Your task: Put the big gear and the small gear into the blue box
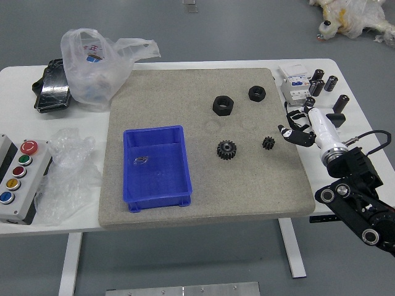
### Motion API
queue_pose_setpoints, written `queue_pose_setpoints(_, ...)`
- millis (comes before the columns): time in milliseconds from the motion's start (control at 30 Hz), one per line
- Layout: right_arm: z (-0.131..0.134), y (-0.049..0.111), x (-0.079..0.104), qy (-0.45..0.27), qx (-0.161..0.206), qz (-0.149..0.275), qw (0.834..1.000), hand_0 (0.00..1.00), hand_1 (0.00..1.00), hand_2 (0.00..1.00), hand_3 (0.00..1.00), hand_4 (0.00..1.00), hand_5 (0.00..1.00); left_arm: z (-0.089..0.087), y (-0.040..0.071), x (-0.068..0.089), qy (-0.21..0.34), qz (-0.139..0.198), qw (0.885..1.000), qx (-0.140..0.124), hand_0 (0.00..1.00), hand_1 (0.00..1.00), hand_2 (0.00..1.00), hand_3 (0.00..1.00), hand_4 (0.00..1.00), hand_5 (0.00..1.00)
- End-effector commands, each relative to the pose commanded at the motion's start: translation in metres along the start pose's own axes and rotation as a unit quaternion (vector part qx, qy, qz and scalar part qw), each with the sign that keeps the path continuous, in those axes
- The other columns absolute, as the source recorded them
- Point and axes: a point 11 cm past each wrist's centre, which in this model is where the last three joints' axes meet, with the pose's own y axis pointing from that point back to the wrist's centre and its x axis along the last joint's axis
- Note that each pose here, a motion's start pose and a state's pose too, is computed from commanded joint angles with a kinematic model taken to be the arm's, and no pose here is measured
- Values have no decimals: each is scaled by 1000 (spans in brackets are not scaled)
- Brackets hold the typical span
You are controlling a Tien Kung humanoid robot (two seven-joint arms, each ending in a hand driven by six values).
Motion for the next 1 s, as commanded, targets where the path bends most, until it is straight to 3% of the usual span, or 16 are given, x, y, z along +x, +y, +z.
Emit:
queue_pose_setpoints(300, -8, -2, -5, 72, 26, 12, 997, 282, 462, 721, 686, 767, 237, -7, 0, -3, 2, -4, 1000, 14, 642, 544, 623, 659, 668, 151)
queue_pose_setpoints(1000, -7, -2, -42, 71, 27, -37, 996, 271, 447, 699, 680, 766, 245, -6, 0, -4, 0, -6, 1000, 13, 644, 561, 623, 661, 671, 153)
